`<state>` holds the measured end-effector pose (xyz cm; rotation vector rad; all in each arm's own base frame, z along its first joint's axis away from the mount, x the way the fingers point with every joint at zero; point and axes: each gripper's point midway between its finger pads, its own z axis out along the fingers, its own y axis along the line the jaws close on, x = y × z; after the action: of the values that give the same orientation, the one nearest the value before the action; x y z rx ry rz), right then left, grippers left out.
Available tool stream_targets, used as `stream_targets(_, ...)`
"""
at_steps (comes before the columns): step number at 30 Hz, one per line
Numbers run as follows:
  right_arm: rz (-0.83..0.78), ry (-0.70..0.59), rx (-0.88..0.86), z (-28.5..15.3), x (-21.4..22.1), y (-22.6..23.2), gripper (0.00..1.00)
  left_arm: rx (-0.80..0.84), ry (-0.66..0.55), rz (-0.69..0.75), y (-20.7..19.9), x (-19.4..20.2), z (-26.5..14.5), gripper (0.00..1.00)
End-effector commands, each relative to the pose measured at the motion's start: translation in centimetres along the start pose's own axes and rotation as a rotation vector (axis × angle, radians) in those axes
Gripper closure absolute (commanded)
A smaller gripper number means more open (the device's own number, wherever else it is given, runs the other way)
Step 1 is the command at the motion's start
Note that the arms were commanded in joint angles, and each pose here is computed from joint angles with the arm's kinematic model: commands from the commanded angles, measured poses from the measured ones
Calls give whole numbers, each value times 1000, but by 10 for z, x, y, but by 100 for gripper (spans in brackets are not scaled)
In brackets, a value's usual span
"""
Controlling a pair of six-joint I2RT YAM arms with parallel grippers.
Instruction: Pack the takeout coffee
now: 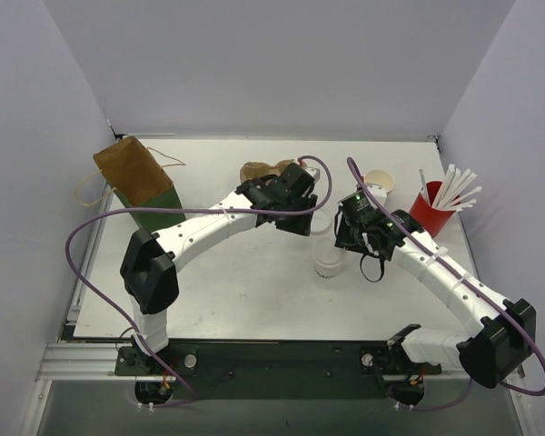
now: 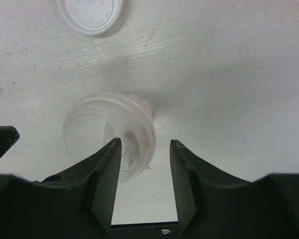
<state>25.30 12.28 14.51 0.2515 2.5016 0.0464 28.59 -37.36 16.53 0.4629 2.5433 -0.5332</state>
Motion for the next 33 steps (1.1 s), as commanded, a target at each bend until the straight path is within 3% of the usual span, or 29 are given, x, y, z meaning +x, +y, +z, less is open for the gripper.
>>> stream_targets(1,-13,-5,18,0,1,-4,60,73,-96,-12,-16,-25,-22,53)
stream_targets(10,-7,16,-12,9,11,0,63,74,-93,-14,-16,-26,-20,54)
stream_targets(19,6,19,2,11,15,-6,77,73,-89,-15,-17,-24,-16,54)
stream_targets(33,16,28,-11,14,19,-4,77,183,-60,-17,-43,-12,-21,54)
